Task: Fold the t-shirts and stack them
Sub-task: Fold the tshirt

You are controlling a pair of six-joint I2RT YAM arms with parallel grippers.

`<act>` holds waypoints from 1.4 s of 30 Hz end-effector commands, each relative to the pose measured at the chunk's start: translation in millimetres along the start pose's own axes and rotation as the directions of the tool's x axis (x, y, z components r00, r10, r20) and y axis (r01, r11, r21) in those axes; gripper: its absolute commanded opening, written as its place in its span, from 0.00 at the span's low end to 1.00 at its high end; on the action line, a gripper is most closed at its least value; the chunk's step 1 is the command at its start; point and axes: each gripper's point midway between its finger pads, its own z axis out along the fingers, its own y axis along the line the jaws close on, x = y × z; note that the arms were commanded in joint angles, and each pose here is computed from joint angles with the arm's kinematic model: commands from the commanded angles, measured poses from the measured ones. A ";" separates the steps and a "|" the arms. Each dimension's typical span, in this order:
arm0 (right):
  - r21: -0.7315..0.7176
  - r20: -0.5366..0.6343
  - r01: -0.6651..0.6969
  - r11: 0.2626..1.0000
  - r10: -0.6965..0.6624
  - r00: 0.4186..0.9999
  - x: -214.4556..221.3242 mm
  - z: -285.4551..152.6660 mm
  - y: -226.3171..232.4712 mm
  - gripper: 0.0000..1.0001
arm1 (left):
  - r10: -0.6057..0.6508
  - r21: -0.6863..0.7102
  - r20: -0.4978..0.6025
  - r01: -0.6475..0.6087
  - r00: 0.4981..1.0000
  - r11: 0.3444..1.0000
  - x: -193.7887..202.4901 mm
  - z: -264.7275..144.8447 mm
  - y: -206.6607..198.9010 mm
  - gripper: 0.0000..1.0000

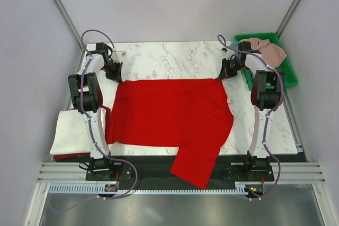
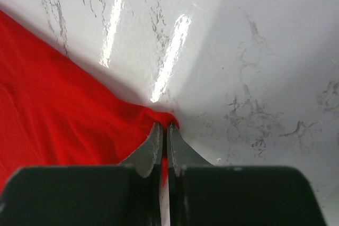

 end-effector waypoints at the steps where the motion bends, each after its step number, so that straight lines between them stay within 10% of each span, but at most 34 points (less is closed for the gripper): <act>1: 0.024 0.055 0.072 0.997 -0.074 0.996 -25.8 -12.9 -2.6 0.00 | -0.006 0.063 -0.005 0.007 1.000 0.998 -0.7 -4.7 -13.1 0.02; 9: 0.170 0.280 0.226 0.959 -0.267 0.922 -101.8 -114.9 24.6 0.00 | 0.066 -0.018 0.314 -0.063 0.947 0.998 -83.7 -127.9 -32.4 0.02; 21: 0.376 0.518 0.320 0.869 -0.484 0.705 -116.8 -275.9 120.0 0.00 | 0.176 -0.106 0.553 -0.140 0.815 0.984 -89.8 -268.9 -92.6 0.02; 42: 0.787 0.555 0.227 0.573 -0.819 0.143 51.7 -550.8 331.6 0.00 | 0.573 -0.591 0.770 -0.024 0.281 0.806 25.4 -542.9 -201.6 0.02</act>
